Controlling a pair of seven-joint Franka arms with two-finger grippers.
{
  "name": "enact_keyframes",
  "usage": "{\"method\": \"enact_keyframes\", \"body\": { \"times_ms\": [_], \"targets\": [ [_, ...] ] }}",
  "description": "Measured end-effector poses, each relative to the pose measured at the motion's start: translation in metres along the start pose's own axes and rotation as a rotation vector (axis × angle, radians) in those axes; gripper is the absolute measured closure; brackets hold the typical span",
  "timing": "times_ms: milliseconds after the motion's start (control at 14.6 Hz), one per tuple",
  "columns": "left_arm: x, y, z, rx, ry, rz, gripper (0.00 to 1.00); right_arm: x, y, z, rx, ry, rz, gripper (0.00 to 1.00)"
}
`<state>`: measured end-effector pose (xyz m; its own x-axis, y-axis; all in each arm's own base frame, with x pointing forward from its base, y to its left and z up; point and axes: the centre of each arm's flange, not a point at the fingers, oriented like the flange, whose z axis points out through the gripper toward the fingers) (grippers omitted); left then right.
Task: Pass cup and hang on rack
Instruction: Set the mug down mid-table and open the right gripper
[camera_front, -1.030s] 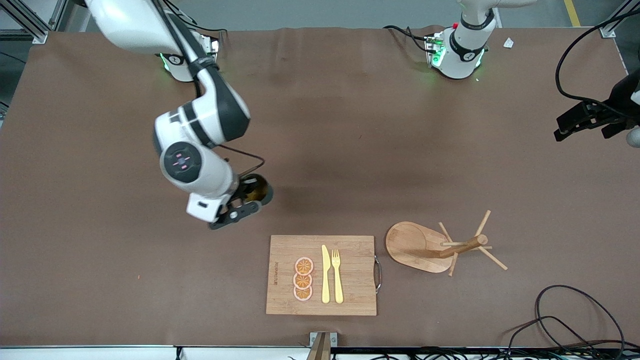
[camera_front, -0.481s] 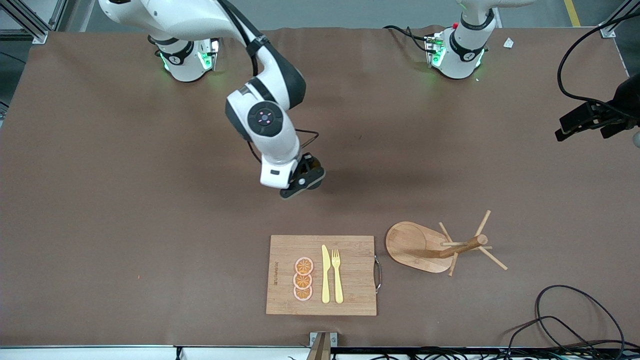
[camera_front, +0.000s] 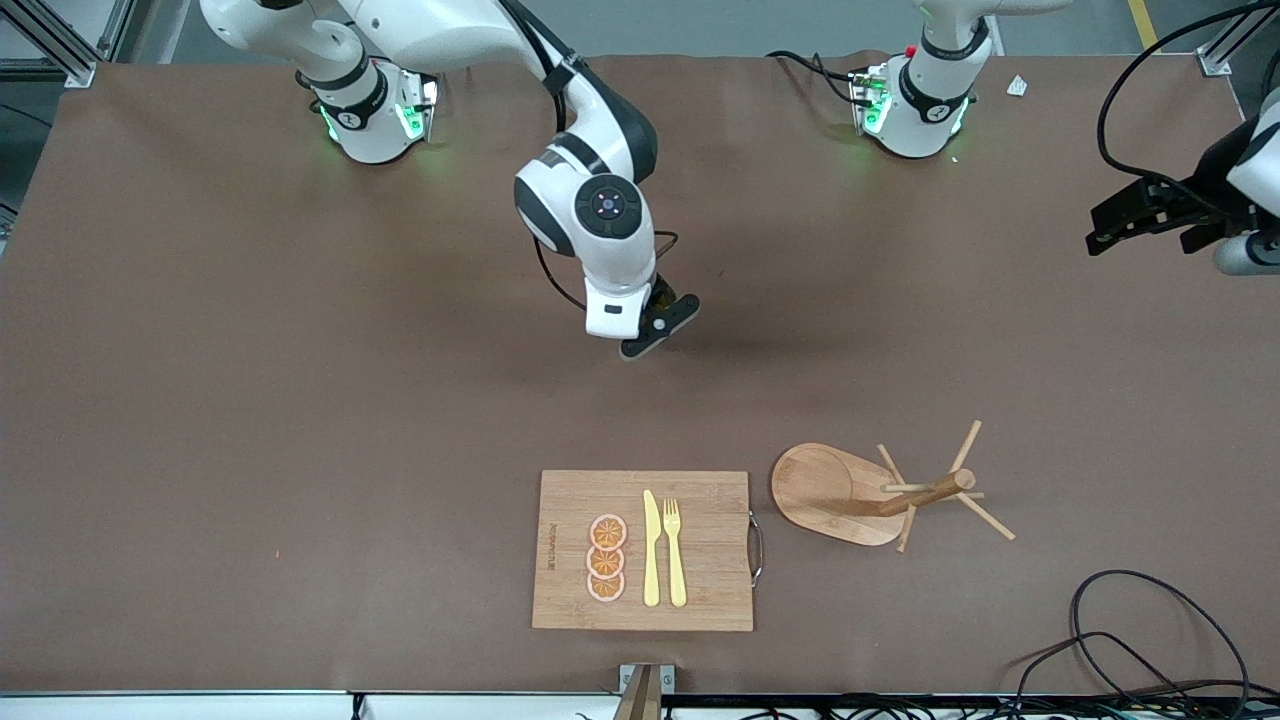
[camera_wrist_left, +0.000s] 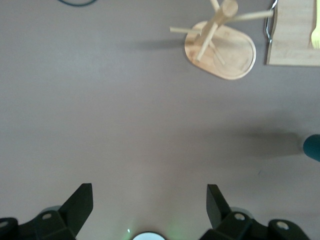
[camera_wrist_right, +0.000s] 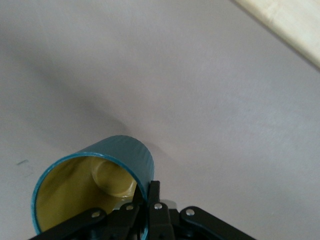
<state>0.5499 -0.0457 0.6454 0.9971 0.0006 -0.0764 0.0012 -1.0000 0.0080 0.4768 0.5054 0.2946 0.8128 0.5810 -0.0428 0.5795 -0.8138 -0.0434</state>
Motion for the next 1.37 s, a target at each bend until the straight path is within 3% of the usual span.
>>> {"method": "enact_keyframes", "body": {
  "times_ms": [206, 412, 962, 1030, 1374],
  "targets": [
    [-0.004, 0.016, 0.003, 0.004, -0.026, 0.029, 0.00, -0.002, 0.000, 0.009, -0.007, -0.012, 0.079, 0.96],
    [-0.005, 0.019, 0.002, 0.004, -0.024, 0.035, 0.00, -0.002, 0.002, 0.016, -0.003, 0.016, 0.144, 0.96],
    [-0.010, 0.024, 0.004, 0.008, -0.055, 0.045, 0.00, -0.008, -0.003, 0.034, -0.019, 0.029, 0.146, 0.93],
    [-0.010, 0.024, 0.004, 0.008, -0.057, 0.041, 0.00, -0.008, -0.002, 0.034, -0.020, 0.029, 0.149, 0.89],
    [-0.007, 0.027, 0.004, 0.007, -0.035, -0.015, 0.00, -0.009, -0.001, 0.032, -0.028, 0.014, 0.161, 0.41]
  ]
}}
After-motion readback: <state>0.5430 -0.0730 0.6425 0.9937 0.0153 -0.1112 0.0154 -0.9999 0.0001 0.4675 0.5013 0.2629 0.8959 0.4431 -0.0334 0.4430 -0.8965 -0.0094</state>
